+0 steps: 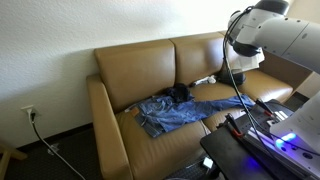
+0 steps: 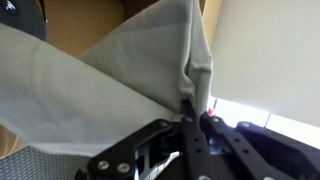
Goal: Unfold the white towel
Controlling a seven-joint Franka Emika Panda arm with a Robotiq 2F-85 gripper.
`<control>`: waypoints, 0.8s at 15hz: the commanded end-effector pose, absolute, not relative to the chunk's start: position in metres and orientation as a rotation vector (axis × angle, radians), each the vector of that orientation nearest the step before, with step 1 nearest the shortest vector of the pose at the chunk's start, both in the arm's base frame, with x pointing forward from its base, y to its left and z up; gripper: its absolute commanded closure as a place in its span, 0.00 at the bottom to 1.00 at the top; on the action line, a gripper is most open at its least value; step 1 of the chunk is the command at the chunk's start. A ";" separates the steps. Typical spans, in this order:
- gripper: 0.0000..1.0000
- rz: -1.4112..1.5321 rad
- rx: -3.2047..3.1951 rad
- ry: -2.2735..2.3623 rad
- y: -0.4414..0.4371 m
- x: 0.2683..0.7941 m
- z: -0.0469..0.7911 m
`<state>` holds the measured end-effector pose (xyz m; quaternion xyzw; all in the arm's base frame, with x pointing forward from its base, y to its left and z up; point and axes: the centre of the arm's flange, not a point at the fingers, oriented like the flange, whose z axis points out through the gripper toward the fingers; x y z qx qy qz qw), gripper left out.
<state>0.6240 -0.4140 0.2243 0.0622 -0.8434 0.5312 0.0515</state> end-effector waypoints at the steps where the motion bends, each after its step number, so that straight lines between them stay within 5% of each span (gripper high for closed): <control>1: 0.99 1.701 0.127 -2.524 -0.382 0.644 0.203; 6: 0.99 1.867 0.048 -2.383 -0.373 0.645 0.224; 9: 0.99 1.626 0.075 -2.404 -0.363 0.626 0.253; 12: 0.95 1.690 0.077 -2.428 -0.380 0.592 0.295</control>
